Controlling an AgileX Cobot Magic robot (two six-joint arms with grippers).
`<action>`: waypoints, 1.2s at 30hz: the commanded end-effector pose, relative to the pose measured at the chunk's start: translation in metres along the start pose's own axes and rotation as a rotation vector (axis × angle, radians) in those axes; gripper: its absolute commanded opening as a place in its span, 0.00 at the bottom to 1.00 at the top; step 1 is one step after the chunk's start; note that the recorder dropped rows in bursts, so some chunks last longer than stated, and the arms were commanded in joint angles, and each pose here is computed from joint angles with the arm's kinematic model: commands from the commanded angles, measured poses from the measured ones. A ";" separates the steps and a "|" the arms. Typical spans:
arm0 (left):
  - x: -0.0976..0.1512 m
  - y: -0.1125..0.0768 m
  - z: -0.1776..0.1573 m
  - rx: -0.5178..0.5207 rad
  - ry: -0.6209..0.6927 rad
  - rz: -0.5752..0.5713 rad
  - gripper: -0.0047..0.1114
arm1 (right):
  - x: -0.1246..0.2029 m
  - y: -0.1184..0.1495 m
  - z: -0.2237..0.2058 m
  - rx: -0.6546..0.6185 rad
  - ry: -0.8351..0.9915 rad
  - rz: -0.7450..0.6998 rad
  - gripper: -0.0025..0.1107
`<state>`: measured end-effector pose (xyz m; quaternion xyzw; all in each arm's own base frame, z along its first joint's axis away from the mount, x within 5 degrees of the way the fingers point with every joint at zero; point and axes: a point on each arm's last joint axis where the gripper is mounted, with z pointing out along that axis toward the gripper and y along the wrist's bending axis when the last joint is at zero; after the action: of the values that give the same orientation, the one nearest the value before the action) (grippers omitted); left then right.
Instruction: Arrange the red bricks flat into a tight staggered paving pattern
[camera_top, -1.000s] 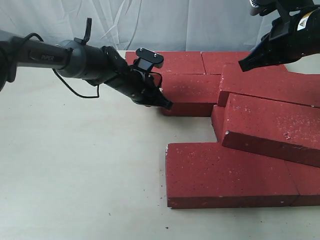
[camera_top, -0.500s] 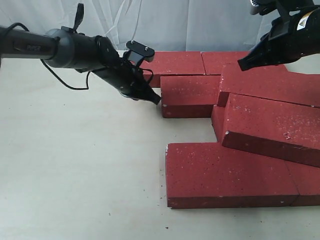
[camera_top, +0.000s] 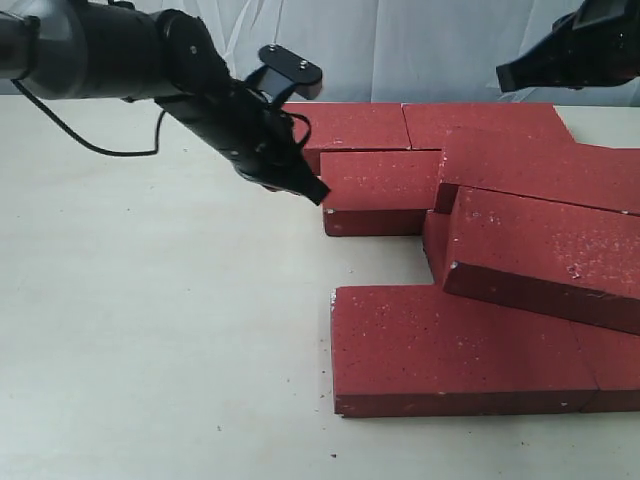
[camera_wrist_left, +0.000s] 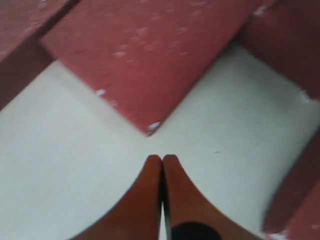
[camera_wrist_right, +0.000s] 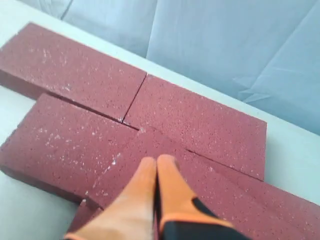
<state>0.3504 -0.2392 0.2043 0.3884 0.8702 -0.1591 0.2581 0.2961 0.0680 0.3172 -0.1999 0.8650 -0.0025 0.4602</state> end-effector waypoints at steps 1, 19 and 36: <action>-0.011 -0.044 0.001 0.119 -0.064 0.044 0.04 | 0.000 -0.003 0.002 -0.015 0.140 -0.009 0.01; -0.012 -0.112 0.012 0.248 -0.067 0.304 0.04 | 0.102 -0.113 -0.029 0.162 0.673 0.409 0.01; -0.013 -0.115 0.042 0.211 -0.156 0.234 0.04 | 0.182 -0.144 0.045 0.106 0.907 0.533 0.01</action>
<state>0.2864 -0.3391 0.1853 0.5089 0.7720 -0.2378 0.2974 0.2924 -0.1187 0.1750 0.0713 0.9967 -0.0180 0.0357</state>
